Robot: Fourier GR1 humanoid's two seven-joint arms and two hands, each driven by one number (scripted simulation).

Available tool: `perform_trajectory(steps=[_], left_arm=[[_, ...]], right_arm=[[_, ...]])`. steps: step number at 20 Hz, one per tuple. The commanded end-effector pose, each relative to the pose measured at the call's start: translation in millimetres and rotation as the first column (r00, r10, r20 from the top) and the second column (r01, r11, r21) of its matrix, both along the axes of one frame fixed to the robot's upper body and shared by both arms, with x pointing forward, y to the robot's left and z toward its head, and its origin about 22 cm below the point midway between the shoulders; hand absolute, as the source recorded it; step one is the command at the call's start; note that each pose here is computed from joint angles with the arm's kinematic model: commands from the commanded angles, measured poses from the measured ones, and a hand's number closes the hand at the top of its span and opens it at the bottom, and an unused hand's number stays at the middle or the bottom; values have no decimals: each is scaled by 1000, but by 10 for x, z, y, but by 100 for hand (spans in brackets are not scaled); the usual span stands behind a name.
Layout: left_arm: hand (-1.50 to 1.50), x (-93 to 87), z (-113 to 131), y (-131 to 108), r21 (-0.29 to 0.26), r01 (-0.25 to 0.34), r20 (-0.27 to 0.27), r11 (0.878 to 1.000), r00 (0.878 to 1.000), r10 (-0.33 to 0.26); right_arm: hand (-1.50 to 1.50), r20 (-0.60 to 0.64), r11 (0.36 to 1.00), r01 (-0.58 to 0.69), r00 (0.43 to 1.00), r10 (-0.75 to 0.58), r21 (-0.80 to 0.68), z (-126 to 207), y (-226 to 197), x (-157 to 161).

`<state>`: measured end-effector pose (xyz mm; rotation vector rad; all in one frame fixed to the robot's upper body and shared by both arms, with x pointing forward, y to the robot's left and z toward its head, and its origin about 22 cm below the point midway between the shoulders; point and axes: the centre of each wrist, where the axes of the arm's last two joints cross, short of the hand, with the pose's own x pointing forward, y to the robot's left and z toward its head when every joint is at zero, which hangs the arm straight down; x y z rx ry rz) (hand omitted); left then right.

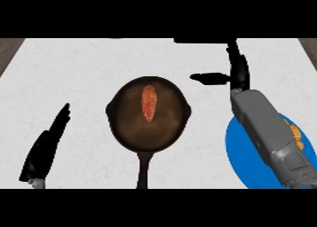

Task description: Pick the sweet potato from the plate and place it in the pan

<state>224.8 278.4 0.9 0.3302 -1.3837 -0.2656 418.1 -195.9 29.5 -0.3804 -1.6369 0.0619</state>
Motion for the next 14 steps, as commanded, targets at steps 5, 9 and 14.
perform_trajectory(steps=[5, 9, 14], left_arm=[[0, 30, 166, 64, -8, -7, 18, 1000, 1000, 7], [0, 7, 102, 265, 13, -16, -1, 1000, 1000, 16], [0, 13, 102, 96, 18, -7, 10, 1000, 1000, 7]], right_arm=[[-150, 25, 999, 4, 1000, -3, -39, -108, -1117, -269], [-150, 17, 999, -22, 1000, 22, -31, -68, -1623, -479], [-150, 23, 999, -39, 999, 40, -36, -2, -1655, -489]])
